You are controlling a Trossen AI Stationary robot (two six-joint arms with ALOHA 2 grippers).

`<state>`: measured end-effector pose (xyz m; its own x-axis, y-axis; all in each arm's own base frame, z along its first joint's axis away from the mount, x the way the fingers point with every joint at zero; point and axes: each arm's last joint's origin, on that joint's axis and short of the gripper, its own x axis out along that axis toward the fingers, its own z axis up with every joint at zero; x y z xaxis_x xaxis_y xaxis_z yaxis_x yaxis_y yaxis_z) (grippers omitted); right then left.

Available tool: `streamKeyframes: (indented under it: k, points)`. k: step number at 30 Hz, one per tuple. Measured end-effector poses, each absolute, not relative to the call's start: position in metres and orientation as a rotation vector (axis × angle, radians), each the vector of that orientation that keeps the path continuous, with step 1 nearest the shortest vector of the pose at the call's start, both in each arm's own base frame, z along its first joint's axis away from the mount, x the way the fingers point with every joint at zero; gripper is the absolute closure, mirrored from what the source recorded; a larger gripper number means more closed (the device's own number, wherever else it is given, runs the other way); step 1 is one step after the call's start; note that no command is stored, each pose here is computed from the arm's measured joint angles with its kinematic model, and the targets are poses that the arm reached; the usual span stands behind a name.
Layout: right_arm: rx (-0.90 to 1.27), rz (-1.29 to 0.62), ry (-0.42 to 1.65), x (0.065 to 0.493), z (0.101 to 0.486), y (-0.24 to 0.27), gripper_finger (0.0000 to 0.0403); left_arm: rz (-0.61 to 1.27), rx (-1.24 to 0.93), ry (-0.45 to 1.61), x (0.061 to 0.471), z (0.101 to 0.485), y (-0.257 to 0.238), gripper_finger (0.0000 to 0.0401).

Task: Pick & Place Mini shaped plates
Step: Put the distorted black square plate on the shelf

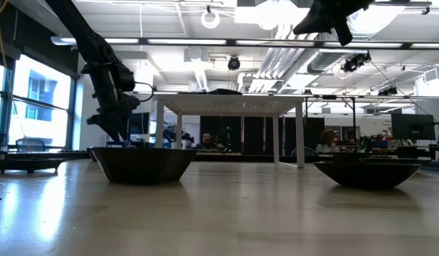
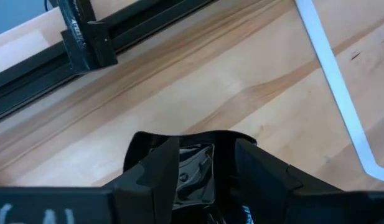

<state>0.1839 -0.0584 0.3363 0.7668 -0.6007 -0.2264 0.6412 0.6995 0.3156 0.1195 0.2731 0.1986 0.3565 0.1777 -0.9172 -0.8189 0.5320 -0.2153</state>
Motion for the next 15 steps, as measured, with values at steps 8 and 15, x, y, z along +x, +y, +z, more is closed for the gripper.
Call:
streamKeyframes:
  k: [8, 15]
  points:
    - [0.392, -0.693, 0.109, 0.1839, 0.3363, -0.0584, 0.0398, 0.798, -0.751, 1.035, 0.1177, 0.1981, 0.274, 0.0245]
    - [0.39, -0.693, 0.11, 0.1839, 0.3363, -0.0584, 0.0399, 0.84, -0.809, 1.019, 0.1174, 0.1979, 0.2737, 0.0245]
